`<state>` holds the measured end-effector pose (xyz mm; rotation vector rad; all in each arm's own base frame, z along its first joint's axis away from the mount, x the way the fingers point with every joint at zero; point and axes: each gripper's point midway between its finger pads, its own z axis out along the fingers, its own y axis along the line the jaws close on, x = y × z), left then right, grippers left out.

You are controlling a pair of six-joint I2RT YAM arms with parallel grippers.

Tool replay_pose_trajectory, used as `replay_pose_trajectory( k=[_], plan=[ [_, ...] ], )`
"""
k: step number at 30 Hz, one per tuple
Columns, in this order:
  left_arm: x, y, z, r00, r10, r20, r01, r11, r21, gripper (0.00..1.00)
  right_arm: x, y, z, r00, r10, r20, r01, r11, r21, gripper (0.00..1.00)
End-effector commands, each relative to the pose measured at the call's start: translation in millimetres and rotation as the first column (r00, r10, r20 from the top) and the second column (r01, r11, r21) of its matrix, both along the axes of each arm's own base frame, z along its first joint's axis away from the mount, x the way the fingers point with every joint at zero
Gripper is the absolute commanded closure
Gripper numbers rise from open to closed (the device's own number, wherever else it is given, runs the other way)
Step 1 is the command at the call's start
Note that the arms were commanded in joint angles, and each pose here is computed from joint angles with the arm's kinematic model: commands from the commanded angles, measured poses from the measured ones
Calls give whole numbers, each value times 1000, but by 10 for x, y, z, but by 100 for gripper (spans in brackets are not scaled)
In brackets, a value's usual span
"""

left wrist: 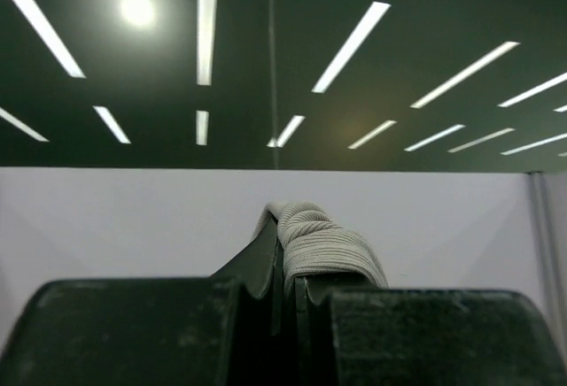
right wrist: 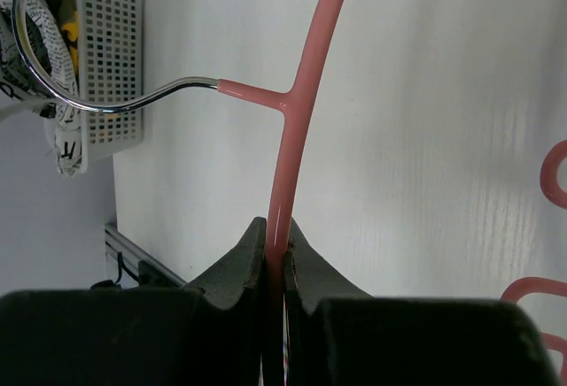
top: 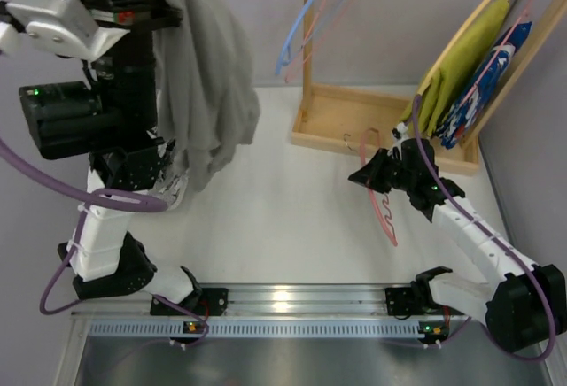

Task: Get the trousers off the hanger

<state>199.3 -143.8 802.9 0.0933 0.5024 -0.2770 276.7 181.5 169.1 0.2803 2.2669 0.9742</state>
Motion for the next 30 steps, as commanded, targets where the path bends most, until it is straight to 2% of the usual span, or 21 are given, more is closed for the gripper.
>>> replay_pose_trajectory(
  k=[1, 5, 8, 9, 12, 19, 21, 23, 24, 26, 29, 30],
  plan=[
    [-199, 620, 172, 977, 196, 83, -186, 976, -110, 100, 125, 5, 396, 988, 16, 154, -18, 1000, 13, 100],
    [-258, 939, 150, 912, 396, 109, -385, 917, -104, 100, 121, 34, 464, 986, 35, 163, -38, 999, 17, 100],
    [-243, 1074, 118, 843, 527, 109, -521, 850, -78, 100, 136, 54, 516, 985, 42, 170, -47, 999, 25, 100],
    [-217, 1110, 106, 804, 585, 104, -582, 811, -60, 100, 137, 64, 545, 984, 46, 173, -52, 998, 30, 100],
    [-101, 1173, 33, 734, 678, 53, -677, 735, -23, 100, 163, 89, 582, 984, 50, 173, -57, 998, 36, 100],
    [159, 1226, -65, 623, 782, 14, -782, 622, 44, 100, 252, 147, 644, 984, 63, 165, -71, 996, 44, 100],
    [328, 1228, -77, 604, 797, -17, -794, 603, 79, 100, 268, 167, 667, 984, 66, 166, -75, 996, 50, 100],
    [544, 1286, -124, 559, 829, -27, -824, 558, 99, 100, 277, 185, 662, 985, 69, 160, -78, 996, 53, 100],
    [632, 1423, -148, 527, 849, -34, -844, 528, 96, 100, 278, 197, 650, 985, 71, 156, -80, 995, 53, 100],
    [807, 1506, -190, 512, 858, -33, -852, 513, 108, 100, 279, 206, 673, 984, 73, 165, -83, 995, 53, 100],
    [942, 1824, -192, 473, 880, -46, -876, 475, 81, 100, 281, 205, 670, 983, 75, 169, -84, 995, 48, 100],
    [886, 1999, -139, 455, 890, -40, -888, 457, 50, 100, 276, 207, 676, 982, 75, 172, -84, 995, 48, 100]
  ],
)
